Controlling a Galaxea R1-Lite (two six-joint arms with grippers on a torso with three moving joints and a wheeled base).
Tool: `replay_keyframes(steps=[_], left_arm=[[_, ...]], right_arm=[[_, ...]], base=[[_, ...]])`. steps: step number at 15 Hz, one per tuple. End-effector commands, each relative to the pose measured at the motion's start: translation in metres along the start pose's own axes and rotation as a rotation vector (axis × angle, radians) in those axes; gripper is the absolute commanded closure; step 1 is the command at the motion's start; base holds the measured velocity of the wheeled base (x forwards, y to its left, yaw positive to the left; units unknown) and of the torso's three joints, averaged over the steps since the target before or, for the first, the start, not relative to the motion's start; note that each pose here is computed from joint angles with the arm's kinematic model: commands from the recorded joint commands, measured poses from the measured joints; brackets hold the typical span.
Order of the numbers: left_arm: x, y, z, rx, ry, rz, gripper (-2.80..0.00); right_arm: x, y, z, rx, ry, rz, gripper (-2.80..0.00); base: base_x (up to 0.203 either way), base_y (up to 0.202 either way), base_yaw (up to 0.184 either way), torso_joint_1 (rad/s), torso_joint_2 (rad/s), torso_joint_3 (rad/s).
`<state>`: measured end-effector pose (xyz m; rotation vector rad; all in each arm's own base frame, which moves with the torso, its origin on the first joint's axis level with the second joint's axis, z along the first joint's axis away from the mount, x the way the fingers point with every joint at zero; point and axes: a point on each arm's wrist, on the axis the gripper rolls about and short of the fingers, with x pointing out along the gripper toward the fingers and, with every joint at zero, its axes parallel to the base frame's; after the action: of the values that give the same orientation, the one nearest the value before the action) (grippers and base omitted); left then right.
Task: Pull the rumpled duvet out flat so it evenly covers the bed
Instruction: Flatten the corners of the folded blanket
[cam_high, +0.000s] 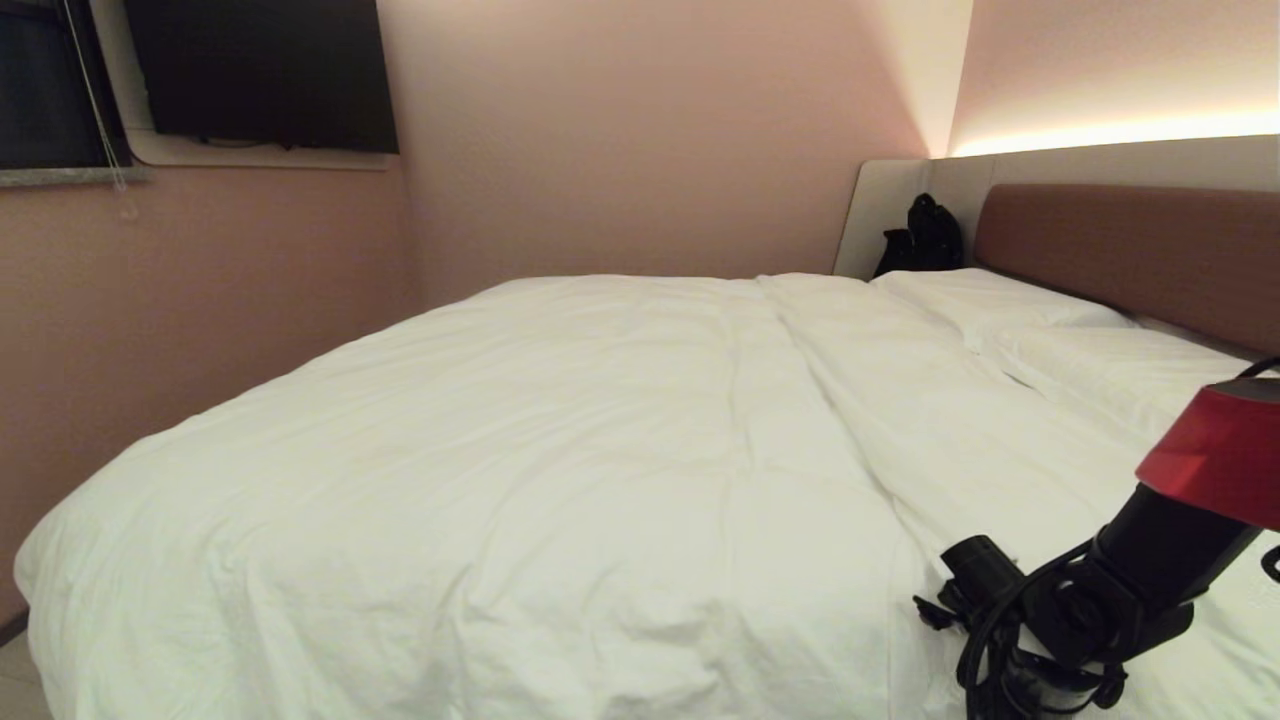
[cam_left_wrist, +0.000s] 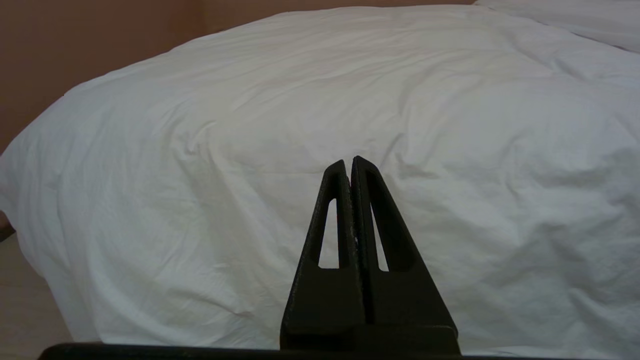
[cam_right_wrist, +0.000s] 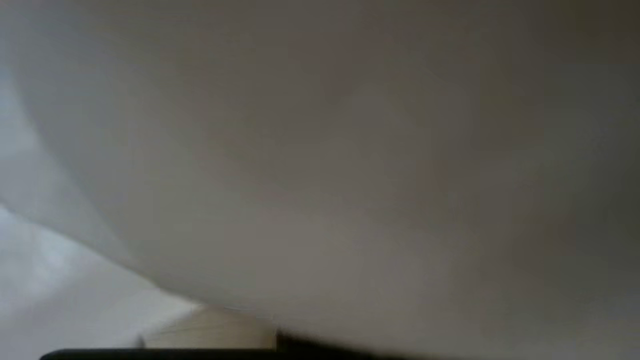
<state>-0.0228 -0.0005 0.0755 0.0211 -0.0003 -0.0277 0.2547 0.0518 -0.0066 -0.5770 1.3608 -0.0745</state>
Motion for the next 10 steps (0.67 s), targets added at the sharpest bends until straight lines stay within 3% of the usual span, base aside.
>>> replay_keyframes(steps=[1,3,7,10], left_arm=[[0.000,0.000,0.000,0.000,0.000,0.000,0.00],[0.000,0.000,0.000,0.000,0.000,0.000,0.00],[0.000,0.000,0.000,0.000,0.000,0.000,0.00],[0.000,0.000,0.000,0.000,0.000,0.000,0.00]], right_arm=[[0.003,0.001,0.003,-0.066,0.004,-0.002,0.00],[0.005,0.002,0.008,-0.116,-0.005,-0.002,0.00],[-0.004,-0.002,0.006,-0.094,-0.033,-0.001,0.00],[-0.036,-0.015,-0.004,-0.043,-0.129,-0.006,0.00]], base=[[0.000,0.000,0.000,0.000,0.00,0.000],[0.000,0.000,0.000,0.000,0.00,0.000],[0.000,0.000,0.000,0.000,0.00,0.000],[0.000,0.000,0.000,0.000,0.00,0.000]])
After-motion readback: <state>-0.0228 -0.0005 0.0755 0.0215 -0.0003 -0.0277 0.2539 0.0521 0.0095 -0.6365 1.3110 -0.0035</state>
